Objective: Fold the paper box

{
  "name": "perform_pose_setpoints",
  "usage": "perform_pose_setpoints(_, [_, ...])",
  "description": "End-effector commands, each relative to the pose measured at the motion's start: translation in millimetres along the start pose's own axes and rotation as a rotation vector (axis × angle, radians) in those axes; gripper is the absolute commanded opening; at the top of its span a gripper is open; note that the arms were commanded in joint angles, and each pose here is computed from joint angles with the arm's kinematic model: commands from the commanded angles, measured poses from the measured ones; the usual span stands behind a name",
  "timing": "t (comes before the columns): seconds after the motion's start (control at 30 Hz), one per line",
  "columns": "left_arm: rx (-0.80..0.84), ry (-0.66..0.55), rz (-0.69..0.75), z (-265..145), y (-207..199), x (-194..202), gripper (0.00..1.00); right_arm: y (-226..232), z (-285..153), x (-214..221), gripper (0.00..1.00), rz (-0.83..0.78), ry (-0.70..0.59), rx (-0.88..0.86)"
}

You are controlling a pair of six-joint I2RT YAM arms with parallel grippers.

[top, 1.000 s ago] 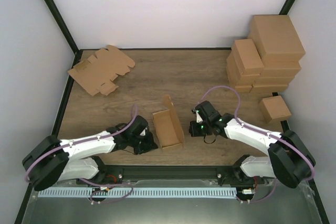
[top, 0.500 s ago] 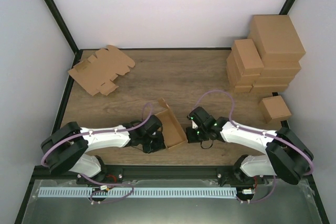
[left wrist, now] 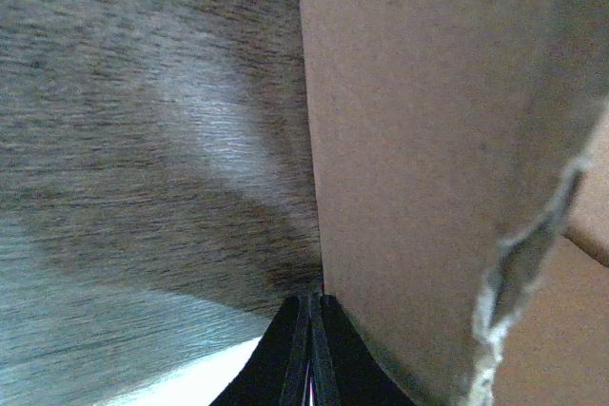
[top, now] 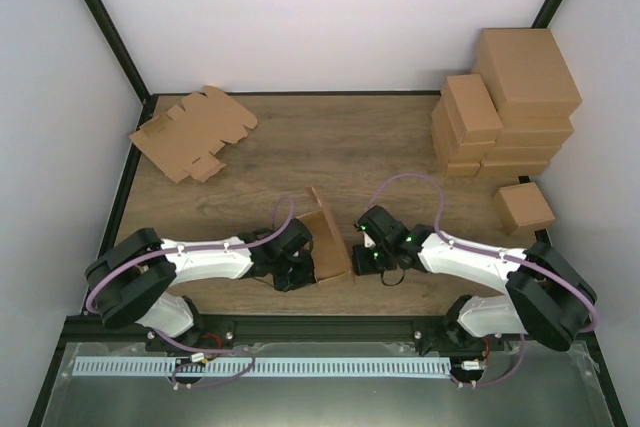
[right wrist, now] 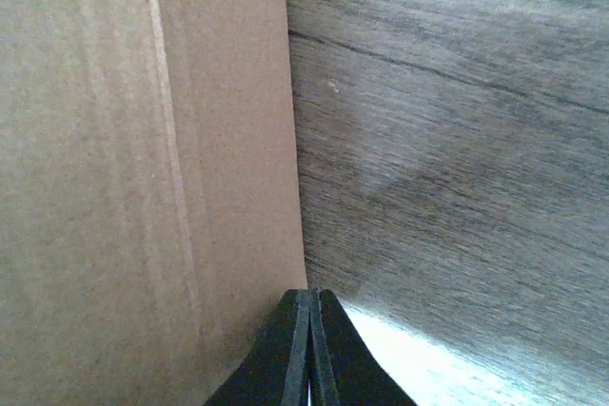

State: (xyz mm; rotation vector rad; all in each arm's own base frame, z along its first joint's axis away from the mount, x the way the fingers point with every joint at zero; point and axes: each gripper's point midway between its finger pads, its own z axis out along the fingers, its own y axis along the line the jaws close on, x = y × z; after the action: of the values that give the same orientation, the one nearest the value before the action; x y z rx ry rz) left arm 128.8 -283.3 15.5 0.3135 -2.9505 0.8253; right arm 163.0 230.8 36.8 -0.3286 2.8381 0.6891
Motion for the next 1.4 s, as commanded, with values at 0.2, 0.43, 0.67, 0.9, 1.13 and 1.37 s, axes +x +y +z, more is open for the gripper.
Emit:
perform_pose_setpoints(0.2, [0.08, -0.004, 0.023, 0.4, -27.6, -2.4, 0.04, 20.2, 2.0, -5.5, 0.01, -0.031, -0.006, -0.041])
perform_pose_setpoints(0.43, [0.097, -0.005, 0.017, 0.3, -32.6, -2.3, 0.04, 16.0, 3.2, -10.2, 0.01, -0.001, -0.012, 0.004])
perform_pose_setpoints(0.67, [0.108, -0.009, 0.012, 0.4, -37.0, -2.8, 0.04, 26.1, 3.9, -11.6, 0.01, 0.001, -0.02, 0.023])
perform_pose_setpoints(0.9, [0.102, -0.006, 0.013, 1.6, -36.3, -2.0, 0.04, 22.3, 7.9, -11.4, 0.01, 0.001, -0.011, 0.071])
perform_pose_setpoints(1.13, [0.103, -0.009, 0.003, 0.9, -38.1, -2.4, 0.04, 24.7, 11.0, -12.1, 0.01, 0.013, -0.013, 0.109])
perform_pose_setpoints(1.37, [0.096, -0.007, 0.003, 1.6, -37.1, -1.6, 0.04, 25.1, 19.1, -8.2, 0.01, 0.003, 0.003, 0.156])
